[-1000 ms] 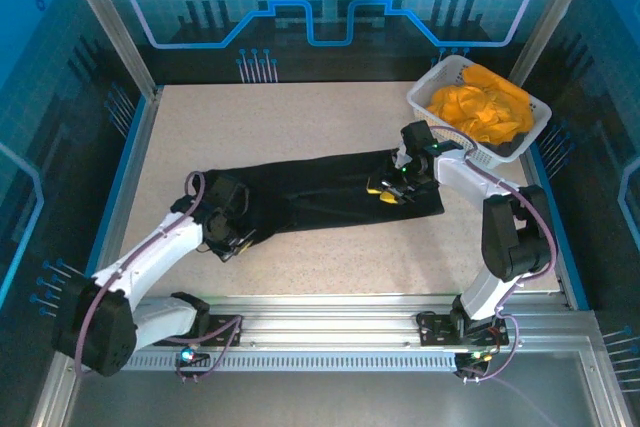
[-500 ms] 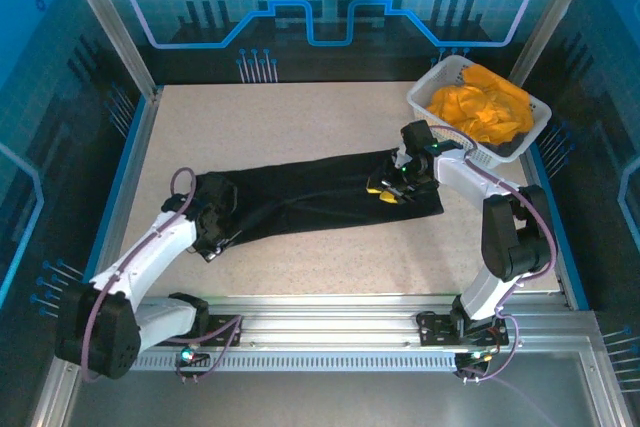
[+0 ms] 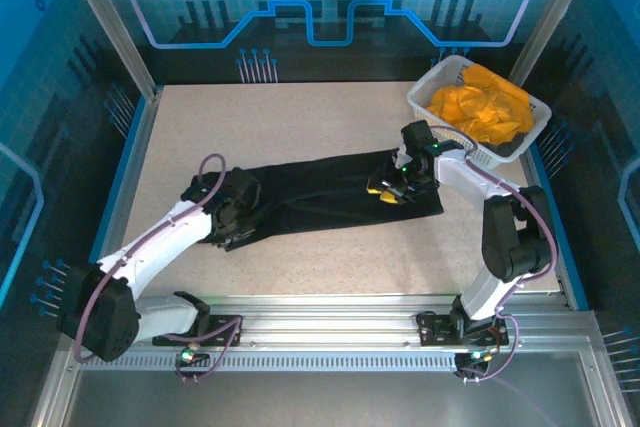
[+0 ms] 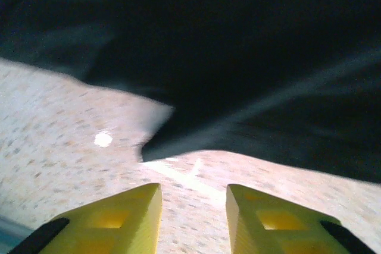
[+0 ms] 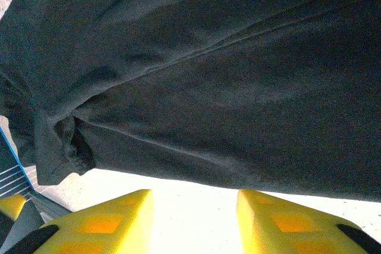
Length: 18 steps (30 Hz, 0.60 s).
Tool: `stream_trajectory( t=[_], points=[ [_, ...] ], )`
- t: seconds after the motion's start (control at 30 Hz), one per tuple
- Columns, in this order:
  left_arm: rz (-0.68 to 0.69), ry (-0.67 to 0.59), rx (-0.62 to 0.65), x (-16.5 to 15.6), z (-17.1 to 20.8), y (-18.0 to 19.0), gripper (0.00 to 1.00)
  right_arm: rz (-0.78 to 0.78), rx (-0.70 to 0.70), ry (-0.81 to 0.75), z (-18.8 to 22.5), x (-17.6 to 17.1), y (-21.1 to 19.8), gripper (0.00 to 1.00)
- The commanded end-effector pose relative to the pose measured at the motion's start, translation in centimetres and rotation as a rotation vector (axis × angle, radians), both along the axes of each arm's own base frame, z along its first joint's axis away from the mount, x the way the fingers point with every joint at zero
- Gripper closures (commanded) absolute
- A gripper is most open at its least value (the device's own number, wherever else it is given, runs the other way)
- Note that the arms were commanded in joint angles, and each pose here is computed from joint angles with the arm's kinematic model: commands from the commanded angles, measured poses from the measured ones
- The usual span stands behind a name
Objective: Fold and stack the t-shirts
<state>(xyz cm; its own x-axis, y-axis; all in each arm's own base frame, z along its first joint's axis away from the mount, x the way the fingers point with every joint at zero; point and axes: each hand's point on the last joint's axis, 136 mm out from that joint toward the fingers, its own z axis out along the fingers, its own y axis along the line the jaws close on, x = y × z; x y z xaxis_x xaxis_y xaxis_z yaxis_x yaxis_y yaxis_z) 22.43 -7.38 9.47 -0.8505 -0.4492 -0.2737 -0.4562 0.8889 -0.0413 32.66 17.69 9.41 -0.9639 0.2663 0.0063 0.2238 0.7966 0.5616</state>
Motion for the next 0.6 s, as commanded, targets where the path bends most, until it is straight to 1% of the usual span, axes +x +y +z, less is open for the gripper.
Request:
stream_trajectory(
  t=[0.0,0.07,0.13,0.23,0.37,0.47,0.57],
  points=[
    [-0.202,-0.033,0.007,1.9,0.6,-4.1,0.6,0.043,0.064,-0.065,1.9,-0.1,1.1,0.57],
    [-0.294,-0.023,-0.019,2.7,-0.2,-6.8,0.59,0.063,0.137,-0.117,3.1,0.4,2.2,0.57],
    [-0.386,-0.013,-0.012,3.3,-0.9,-9.1,0.58,0.082,0.199,-0.155,4.4,0.8,3.0,0.56],
    [-0.477,0.025,0.04,3.8,-2.3,-10.9,0.55,0.074,0.195,-0.153,4.7,0.8,2.8,0.55],
    [-0.536,0.085,0.176,4.1,-4.2,-10.4,0.54,0.043,0.202,-0.146,4.7,0.7,2.1,0.55],
    [-0.555,0.1,0.229,4.4,-5.1,-9.8,0.54,0.034,0.202,-0.147,4.8,0.5,1.7,0.54],
    [-0.562,0.1,0.256,4.6,-5.6,-9.6,0.62,0.034,0.198,-0.143,4.7,0.3,1.5,0.54]
  ],
)
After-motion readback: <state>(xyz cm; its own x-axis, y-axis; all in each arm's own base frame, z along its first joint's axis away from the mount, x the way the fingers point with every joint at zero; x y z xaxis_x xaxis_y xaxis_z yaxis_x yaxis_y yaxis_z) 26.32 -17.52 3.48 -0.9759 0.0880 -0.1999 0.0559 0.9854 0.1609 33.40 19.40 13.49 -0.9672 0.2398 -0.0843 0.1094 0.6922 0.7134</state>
